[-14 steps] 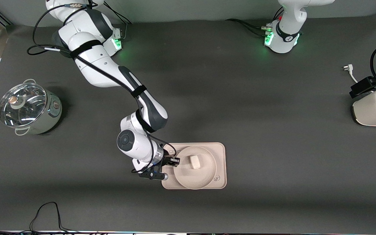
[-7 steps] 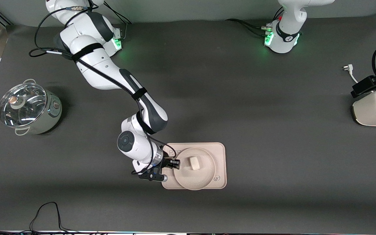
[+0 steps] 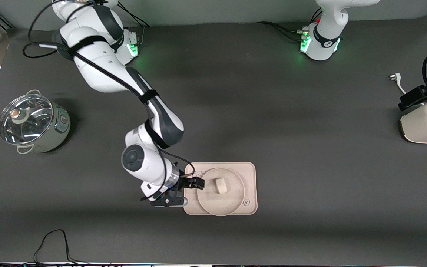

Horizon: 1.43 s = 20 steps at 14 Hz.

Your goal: Place bun in plate and plate on tray

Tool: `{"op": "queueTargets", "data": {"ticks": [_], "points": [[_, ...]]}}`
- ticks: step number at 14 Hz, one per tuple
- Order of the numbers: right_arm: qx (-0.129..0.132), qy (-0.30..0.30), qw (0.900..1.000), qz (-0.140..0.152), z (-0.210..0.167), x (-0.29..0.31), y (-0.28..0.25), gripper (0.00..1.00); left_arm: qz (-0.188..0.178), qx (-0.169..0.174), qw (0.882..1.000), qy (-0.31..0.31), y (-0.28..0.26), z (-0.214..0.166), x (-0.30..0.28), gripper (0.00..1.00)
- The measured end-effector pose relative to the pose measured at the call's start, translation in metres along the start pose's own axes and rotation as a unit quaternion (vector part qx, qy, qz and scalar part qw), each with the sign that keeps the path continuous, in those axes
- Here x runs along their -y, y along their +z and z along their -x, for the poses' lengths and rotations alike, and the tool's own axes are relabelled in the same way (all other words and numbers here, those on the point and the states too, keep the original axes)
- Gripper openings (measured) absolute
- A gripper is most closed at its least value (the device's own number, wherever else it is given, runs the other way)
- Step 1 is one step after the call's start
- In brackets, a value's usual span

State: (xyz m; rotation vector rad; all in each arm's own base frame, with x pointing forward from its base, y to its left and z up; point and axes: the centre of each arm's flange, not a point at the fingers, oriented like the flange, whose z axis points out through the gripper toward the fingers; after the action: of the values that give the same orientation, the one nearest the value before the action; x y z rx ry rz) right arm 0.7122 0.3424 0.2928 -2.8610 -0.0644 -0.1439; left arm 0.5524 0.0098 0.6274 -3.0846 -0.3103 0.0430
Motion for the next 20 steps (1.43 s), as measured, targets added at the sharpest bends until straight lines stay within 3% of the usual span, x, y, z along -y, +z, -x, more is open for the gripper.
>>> {"op": "queueTargets", "data": {"ticks": [3, 9, 12, 15, 20], "points": [[0.013, -0.05, 0.999, 0.016, -0.004, -0.054, -0.084, 1.0, 0.0, 0.001, 1.0, 0.004, 0.001, 0.0, 0.0, 1.0], [0.061, -0.011, 0.996, 0.066, 0.049, -0.136, -0.268, 1.0, -0.001, 0.004, 1.0, 0.006, 0.003, -0.001, 0.0, 1.0], [0.066, 0.01, 0.995, 0.078, 0.084, -0.161, -0.318, 1.0, -0.001, 0.006, 1.0, 0.006, 0.005, -0.001, -0.001, 1.0], [0.076, 0.021, 0.991, 0.11, 0.113, -0.181, -0.356, 1.0, -0.001, 0.009, 1.0, 0.006, 0.008, -0.001, -0.001, 1.0], [0.092, 0.052, 0.988, 0.111, 0.148, -0.211, -0.388, 1.0, 0.002, 0.012, 1.0, 0.006, 0.01, -0.001, -0.001, 1.0]]}}
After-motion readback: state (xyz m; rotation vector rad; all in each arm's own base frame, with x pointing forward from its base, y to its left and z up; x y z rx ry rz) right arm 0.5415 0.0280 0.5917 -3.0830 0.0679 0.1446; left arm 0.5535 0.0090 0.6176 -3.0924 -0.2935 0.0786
